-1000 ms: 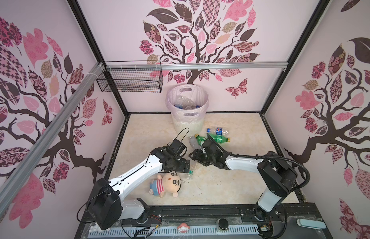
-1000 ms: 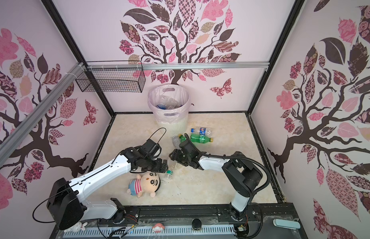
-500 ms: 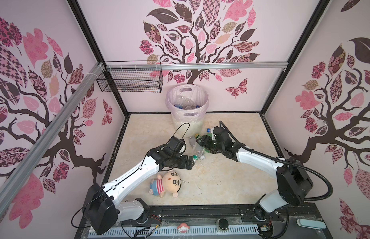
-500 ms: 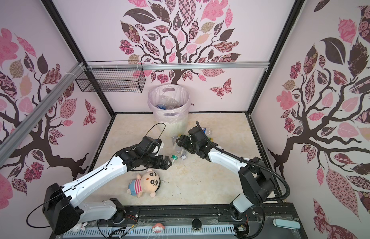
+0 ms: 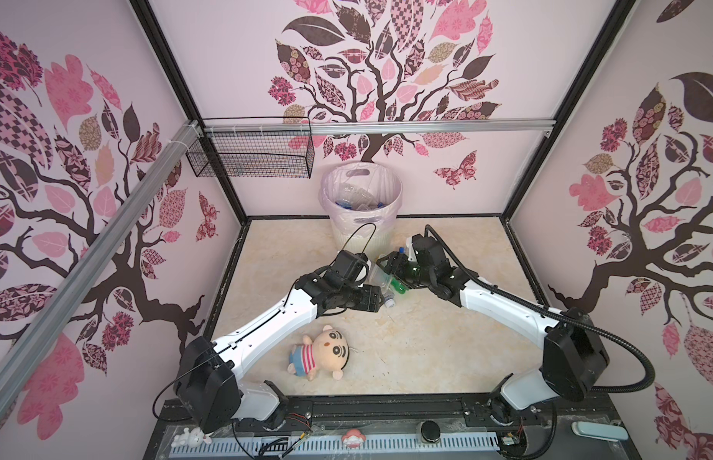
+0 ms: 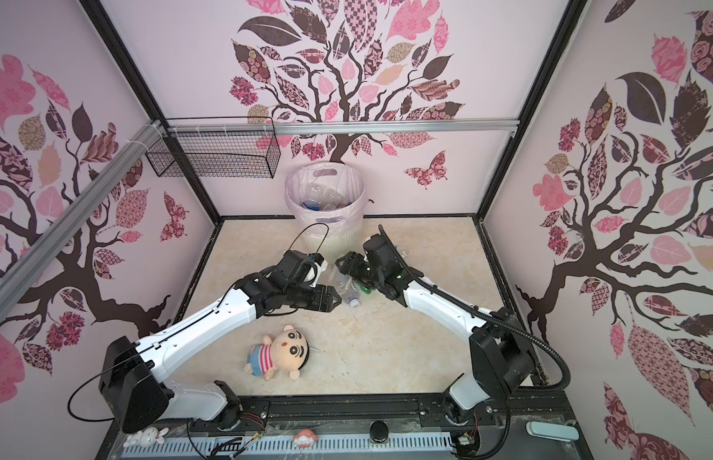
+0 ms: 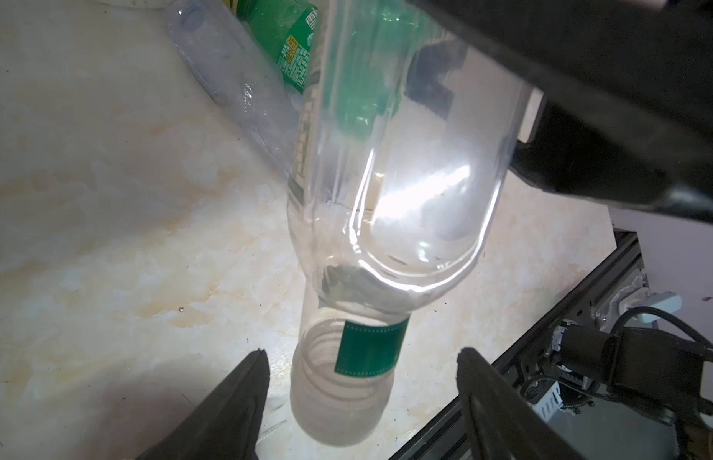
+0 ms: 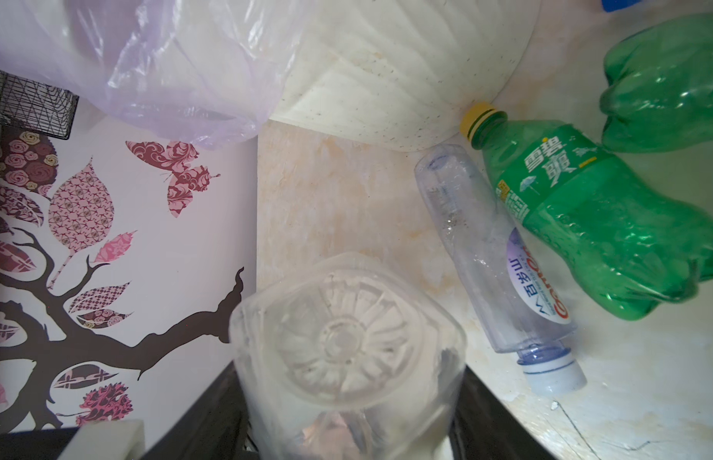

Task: Throw the plastic bottles in the bin
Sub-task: 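Lift the bottle with the left gripper while the right releases its base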

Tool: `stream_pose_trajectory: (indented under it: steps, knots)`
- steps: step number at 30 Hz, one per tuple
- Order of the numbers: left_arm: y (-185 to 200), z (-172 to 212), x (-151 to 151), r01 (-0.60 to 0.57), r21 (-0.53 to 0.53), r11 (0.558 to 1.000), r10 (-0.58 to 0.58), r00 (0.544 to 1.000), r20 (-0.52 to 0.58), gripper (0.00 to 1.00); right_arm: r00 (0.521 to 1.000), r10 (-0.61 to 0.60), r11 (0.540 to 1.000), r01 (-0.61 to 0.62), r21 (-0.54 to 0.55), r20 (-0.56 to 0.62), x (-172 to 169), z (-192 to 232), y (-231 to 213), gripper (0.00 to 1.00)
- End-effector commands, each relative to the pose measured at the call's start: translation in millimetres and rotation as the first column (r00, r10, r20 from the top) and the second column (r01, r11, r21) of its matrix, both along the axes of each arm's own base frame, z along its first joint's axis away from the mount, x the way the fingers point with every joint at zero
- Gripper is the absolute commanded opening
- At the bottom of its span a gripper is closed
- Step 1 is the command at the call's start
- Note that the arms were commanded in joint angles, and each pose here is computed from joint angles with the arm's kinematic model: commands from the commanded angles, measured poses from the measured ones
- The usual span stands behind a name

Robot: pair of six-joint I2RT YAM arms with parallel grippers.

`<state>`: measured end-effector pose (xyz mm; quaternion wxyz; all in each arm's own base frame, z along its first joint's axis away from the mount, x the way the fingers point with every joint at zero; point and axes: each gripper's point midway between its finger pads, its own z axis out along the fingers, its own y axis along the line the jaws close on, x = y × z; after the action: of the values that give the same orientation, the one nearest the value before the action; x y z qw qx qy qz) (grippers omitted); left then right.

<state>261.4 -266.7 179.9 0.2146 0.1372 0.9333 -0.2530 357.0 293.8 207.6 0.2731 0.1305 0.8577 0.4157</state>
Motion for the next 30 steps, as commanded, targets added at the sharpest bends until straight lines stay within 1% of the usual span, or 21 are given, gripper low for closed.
stream_pose_trajectory:
  steps: [1,4,10,15,25,30]
  knots:
    - [-10,16,8,0.016,-0.037,0.999,-0.014,0.999,0.046,0.74,1.0,-0.013,0.998,0.011,0.065,0.028,1,35,-5,0.37]
    - [-11,15,9,0.01,-0.043,0.999,-0.008,0.999,0.044,0.7,0.999,-0.021,0.997,0.018,0.081,0.028,3,41,-8,0.37]
    - [-14,14,14,-0.004,-0.057,0.998,0.007,0.999,0.049,0.58,1.0,-0.01,0.994,0.007,0.105,0.023,6,49,-5,0.37]
    - [-18,14,18,-0.005,-0.06,0.998,0.008,0.999,0.051,0.53,1.0,-0.002,0.992,-0.001,0.126,0.02,8,55,-2,0.37]
    - [-21,20,27,-0.026,-0.073,0.997,0.031,0.997,0.074,0.33,1.0,0.016,0.991,-0.017,0.13,0.006,12,53,0,0.37]
    - [-23,16,29,-0.028,-0.065,0.997,0.032,0.998,0.062,0.27,1.0,0.017,0.991,-0.017,0.131,-0.004,15,50,-2,0.4]
